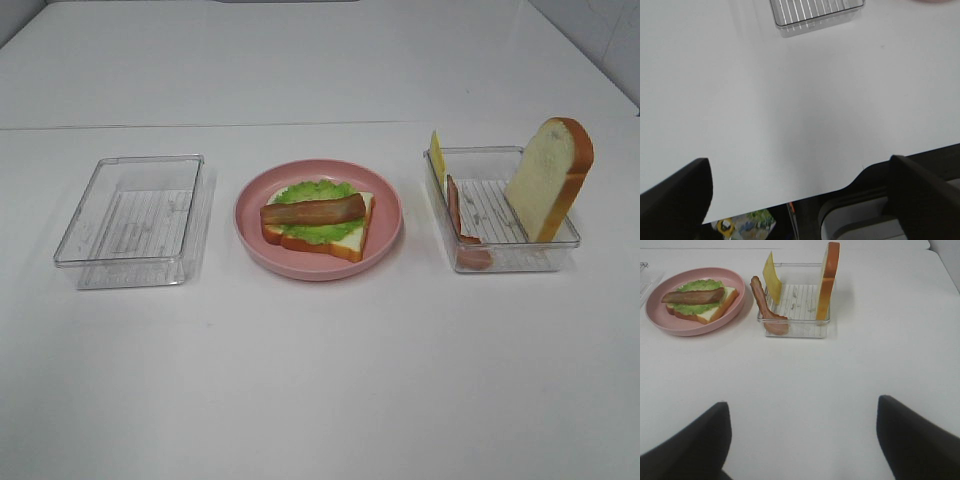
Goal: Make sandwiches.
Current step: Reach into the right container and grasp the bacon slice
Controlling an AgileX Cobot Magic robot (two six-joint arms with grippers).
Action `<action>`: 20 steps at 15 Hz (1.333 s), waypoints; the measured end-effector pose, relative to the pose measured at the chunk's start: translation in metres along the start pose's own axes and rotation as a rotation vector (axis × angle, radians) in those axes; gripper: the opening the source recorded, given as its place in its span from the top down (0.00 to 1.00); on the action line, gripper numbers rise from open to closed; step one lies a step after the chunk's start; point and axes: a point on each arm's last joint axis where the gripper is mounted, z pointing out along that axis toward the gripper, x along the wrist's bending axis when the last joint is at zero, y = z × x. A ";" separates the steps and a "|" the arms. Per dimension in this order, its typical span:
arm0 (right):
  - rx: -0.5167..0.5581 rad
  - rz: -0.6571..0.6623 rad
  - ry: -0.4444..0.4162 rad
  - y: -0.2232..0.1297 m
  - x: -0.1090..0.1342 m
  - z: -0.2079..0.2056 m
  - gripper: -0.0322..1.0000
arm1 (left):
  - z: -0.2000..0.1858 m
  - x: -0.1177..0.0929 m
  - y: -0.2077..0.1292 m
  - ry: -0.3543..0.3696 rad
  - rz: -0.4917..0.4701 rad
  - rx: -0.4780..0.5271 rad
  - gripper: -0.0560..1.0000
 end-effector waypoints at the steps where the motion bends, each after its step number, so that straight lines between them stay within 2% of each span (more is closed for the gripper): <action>1: -0.007 0.000 0.000 0.001 0.000 0.000 0.24 | -0.015 0.003 -0.020 -0.009 -0.002 -0.072 0.11; 3: 0.002 0.003 0.000 0.005 0.000 0.001 0.24 | -0.039 0.008 -0.057 -0.026 -0.006 -0.217 0.11; 4: 0.023 0.008 0.001 0.013 -0.001 0.006 0.24 | -0.054 0.013 -0.095 -0.043 -0.010 -0.362 0.11; 9: 0.075 0.033 -0.002 0.074 -0.006 0.031 0.24 | -0.056 0.020 -0.155 -0.060 0.012 -0.569 0.11; 12: 0.101 0.042 -0.005 0.113 -0.010 0.049 0.24 | -0.040 0.020 -0.162 -0.050 0.035 -0.538 0.11; 13: 0.173 0.038 -0.002 0.144 -0.014 0.077 0.24 | -0.020 0.020 -0.160 -0.047 0.039 -0.506 0.11; 14: 0.191 0.033 0.000 0.151 -0.015 0.085 0.24 | -0.017 0.019 -0.159 -0.048 0.039 -0.512 0.11; 16: 0.256 0.030 0.005 0.172 -0.019 0.115 0.24 | -0.015 0.018 -0.152 -0.055 0.040 -0.585 0.11; 19: 0.341 0.040 0.009 0.191 -0.024 0.157 0.24 | -0.010 0.019 -0.152 -0.042 0.043 -0.580 0.11; 20: 0.395 0.028 0.029 0.200 -0.026 0.189 0.24 | -0.009 0.020 -0.152 -0.036 0.045 -0.578 0.11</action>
